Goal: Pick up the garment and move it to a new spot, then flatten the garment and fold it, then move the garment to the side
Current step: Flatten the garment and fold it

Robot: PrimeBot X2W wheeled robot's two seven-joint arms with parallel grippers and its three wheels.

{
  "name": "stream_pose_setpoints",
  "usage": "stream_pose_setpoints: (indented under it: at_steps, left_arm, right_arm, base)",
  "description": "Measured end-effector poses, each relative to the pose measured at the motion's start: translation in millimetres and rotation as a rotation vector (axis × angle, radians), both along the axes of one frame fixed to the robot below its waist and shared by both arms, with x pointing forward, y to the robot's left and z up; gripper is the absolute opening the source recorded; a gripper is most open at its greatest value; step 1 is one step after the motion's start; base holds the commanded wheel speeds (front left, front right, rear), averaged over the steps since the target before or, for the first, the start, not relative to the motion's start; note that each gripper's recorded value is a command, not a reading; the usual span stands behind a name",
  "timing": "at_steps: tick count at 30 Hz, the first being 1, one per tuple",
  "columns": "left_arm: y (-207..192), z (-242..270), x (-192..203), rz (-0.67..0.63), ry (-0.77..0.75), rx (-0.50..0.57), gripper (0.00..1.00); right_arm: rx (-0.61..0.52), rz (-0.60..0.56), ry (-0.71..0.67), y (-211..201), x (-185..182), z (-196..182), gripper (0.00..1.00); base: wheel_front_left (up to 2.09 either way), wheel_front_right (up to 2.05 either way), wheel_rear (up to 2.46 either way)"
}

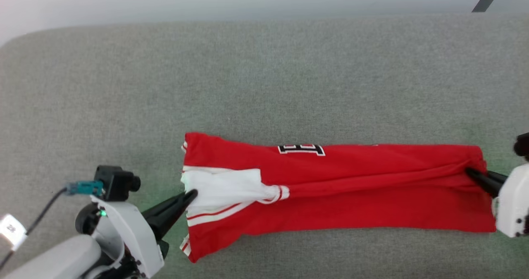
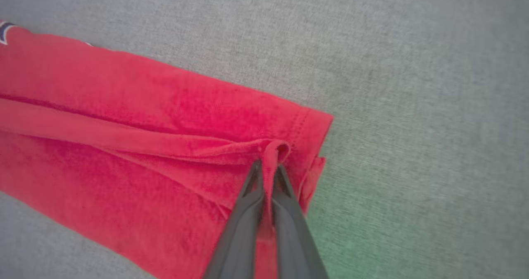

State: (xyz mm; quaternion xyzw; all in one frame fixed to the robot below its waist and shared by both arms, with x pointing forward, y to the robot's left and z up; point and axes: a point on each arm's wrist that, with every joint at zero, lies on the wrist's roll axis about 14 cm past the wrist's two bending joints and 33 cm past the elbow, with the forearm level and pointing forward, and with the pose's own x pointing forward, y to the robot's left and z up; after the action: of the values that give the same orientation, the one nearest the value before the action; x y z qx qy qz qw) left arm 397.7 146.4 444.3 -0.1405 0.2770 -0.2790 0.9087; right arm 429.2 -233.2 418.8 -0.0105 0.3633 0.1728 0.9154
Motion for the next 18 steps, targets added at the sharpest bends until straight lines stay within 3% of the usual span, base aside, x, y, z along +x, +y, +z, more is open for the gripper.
stream_pose_setpoints:
  at_steps: [12,13,15,17,18]
  left_arm:
    - [3.1,-54.1,4.4,0.108,0.072,-0.020,0.00]
    - [3.0,-55.4,4.4,0.111,0.070,-0.018,0.07]
    - [2.7,-55.7,4.4,0.114,0.059,-0.019,0.25]
    - [1.5,-54.0,3.8,0.114,0.048,-0.022,0.44]
    - [1.8,-52.5,3.7,0.117,0.039,-0.022,0.48]
  right_arm:
    - [0.036,-0.018,0.022,17.4,3.8,-26.7,0.00]
    - [0.046,-0.022,0.010,18.9,4.5,-25.3,0.02]
    - [0.061,-0.023,-0.014,22.4,5.2,-21.5,0.24]
    - [0.088,-0.023,-0.040,28.0,5.8,-15.4,0.56]
    - [0.115,-0.027,-0.050,32.1,5.4,-12.3,1.00]
  base:
    - [0.00,0.00,0.00]
    - [0.00,0.00,0.00]
    - [0.00,0.00,0.00]
    - [0.00,0.00,0.00]
    - [0.00,0.00,0.00]
